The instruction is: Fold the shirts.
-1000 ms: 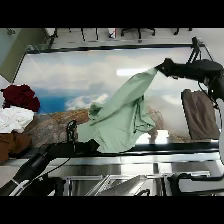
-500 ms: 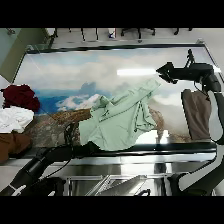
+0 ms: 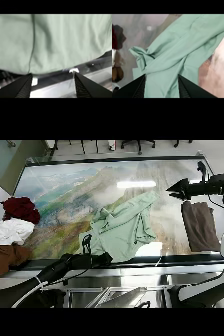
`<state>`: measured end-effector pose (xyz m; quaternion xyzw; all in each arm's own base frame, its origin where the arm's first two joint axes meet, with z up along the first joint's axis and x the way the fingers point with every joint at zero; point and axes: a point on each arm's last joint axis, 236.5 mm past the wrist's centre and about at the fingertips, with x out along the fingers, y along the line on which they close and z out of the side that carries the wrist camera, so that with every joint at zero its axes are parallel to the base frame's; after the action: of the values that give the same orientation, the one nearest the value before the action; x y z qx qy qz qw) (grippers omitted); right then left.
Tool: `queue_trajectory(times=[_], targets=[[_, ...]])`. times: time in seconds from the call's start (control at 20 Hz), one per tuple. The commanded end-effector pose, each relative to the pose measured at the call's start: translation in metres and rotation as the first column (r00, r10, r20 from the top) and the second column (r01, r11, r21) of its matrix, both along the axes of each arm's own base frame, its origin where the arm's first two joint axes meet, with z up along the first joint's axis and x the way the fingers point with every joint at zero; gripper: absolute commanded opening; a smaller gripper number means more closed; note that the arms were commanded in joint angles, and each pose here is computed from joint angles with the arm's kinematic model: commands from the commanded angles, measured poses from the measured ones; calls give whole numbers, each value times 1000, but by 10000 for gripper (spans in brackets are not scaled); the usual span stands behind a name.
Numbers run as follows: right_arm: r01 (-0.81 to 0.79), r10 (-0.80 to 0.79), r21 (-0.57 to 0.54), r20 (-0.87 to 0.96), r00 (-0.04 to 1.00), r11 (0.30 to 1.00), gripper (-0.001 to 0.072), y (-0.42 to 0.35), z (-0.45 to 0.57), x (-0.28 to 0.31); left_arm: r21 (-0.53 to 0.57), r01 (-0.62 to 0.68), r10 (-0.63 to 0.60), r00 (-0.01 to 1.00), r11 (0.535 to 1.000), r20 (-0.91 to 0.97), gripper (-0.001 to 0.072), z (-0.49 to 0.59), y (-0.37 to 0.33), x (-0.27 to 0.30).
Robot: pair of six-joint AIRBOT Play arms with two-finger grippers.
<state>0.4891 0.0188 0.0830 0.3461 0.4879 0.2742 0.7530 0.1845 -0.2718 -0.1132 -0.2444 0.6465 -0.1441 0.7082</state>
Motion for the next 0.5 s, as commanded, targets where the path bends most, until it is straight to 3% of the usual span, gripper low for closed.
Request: queue_trajectory(times=[0.0, 0.05, 0.1, 0.3, 0.45], targets=[[-41, 41, 0, -29, 999, 999, 443, 1, -1, -13, 28, 9, -10, 1000, 1000, 26, 298, -9, -5, 23], [-41, 41, -1, -30, 999, 999, 443, 1, -1, -13, 29, 23, -24, 999, 999, 41, 49, -7, -6, 28], [-41, 41, -5, -31, 999, 999, 443, 1, -2, -13, 28, 40, -42, 998, 999, 52, 14, -4, -7, 32], [-52, 43, -83, -111, 993, 995, 442, -10, -29, -26, 135, 73, -88, 990, 988, 110, 12, 14, 42, 66], [-80, 72, -26, -221, 973, 996, 442, 4, -61, -56, 256, -36, -6, 987, 966, 163, 12, 43, 134, 120]])
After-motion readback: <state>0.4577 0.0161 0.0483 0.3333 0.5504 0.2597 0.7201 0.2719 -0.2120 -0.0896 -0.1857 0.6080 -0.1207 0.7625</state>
